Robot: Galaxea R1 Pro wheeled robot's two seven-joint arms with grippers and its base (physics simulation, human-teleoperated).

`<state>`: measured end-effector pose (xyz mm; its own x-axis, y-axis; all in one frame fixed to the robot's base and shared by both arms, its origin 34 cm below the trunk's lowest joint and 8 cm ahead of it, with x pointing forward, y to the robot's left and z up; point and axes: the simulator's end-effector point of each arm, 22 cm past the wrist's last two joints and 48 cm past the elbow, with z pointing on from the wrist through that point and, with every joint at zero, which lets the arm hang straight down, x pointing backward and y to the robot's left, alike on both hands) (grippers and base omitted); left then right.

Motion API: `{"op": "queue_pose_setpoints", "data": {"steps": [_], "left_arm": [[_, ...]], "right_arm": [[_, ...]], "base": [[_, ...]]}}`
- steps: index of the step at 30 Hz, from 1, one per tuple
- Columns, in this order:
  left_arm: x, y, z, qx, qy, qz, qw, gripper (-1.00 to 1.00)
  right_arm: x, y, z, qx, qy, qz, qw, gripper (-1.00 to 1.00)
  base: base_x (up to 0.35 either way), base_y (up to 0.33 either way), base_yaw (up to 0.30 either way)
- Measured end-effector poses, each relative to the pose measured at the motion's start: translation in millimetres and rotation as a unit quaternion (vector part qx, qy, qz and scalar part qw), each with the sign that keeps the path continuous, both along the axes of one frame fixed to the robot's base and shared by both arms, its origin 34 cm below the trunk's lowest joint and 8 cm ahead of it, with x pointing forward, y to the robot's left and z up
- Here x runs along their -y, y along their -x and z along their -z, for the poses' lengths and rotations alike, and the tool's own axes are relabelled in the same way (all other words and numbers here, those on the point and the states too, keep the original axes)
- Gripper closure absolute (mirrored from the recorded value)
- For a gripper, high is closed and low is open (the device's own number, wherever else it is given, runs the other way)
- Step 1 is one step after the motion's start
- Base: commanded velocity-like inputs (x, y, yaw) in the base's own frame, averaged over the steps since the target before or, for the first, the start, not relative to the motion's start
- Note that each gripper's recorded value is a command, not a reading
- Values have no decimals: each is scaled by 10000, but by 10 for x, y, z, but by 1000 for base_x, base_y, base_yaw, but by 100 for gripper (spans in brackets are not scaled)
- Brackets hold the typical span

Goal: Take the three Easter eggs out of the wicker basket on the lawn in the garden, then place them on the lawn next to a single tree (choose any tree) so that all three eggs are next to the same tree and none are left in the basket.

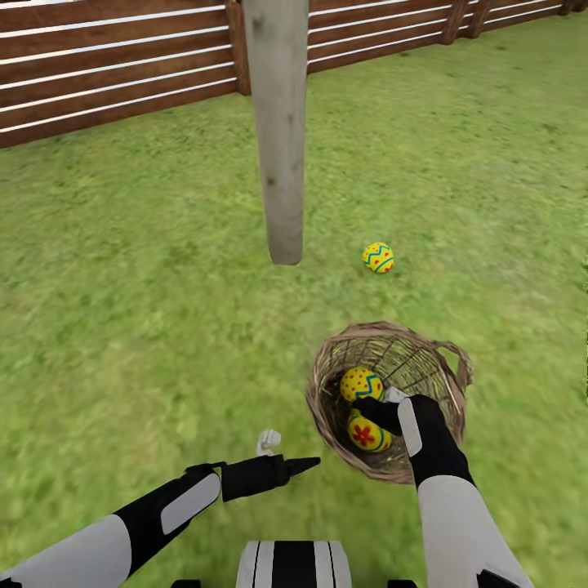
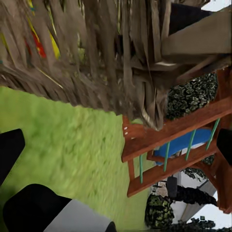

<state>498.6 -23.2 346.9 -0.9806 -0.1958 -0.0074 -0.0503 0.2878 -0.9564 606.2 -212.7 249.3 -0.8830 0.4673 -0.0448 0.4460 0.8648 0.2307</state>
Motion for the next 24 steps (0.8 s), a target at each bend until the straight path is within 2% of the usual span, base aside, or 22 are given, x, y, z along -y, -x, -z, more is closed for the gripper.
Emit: {"op": "queue_pose_setpoints", "data": {"steps": [12, 24], "left_arm": [[-13, -12, -3, 22, -22, -5, 10000, -100], [-20, -16, 2, 23, -35, -15, 10000, -100]], "right_arm": [[-2, -9, -16, 12, -6, 5, 10000, -100], [-34, 77, 40, -102, -48, 21, 9999, -100]], "base": [[33, 33, -240], [0, 0, -17]]}}
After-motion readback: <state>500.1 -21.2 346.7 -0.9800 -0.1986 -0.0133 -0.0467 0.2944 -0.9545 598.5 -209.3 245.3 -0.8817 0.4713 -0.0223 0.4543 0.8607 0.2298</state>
